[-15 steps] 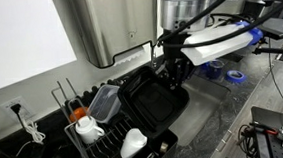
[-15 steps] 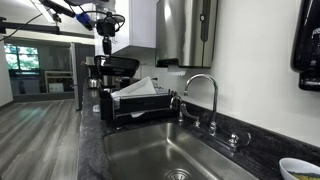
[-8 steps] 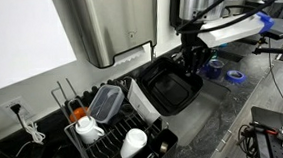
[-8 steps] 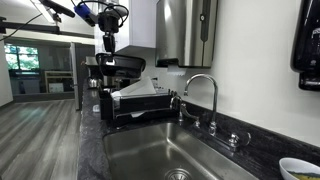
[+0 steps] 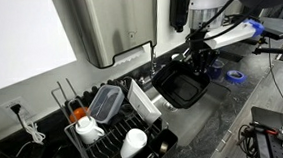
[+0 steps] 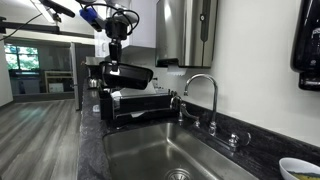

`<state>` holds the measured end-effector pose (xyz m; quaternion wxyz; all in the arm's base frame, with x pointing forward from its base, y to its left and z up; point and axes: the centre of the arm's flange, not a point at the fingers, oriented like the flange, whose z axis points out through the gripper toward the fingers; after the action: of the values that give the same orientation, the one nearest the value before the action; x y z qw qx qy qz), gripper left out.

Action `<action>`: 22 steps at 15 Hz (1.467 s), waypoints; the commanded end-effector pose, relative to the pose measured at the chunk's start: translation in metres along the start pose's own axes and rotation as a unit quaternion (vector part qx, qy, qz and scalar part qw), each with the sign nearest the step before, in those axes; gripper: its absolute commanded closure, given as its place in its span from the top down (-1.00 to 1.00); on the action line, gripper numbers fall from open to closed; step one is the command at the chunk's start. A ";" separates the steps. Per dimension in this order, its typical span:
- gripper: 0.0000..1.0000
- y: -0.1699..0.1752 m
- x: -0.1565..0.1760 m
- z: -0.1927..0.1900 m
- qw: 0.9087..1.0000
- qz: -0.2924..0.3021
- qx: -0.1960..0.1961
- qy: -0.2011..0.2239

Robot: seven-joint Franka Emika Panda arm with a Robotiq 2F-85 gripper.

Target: Pick up the black plate from the dish rack and put it in the sink.

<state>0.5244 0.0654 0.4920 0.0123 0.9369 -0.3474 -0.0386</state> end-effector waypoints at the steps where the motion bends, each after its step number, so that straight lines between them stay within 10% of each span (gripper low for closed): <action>1: -0.96 0.022 0.032 0.033 0.999 -0.039 0.015 -0.029; 14: -0.96 0.037 0.086 0.106 0.979 -0.195 0.007 -0.051; 22: -0.86 0.034 0.078 0.106 0.982 -0.183 -0.002 -0.057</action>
<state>0.5528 -0.0108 0.3831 -0.0126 0.9808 -0.1705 -0.0939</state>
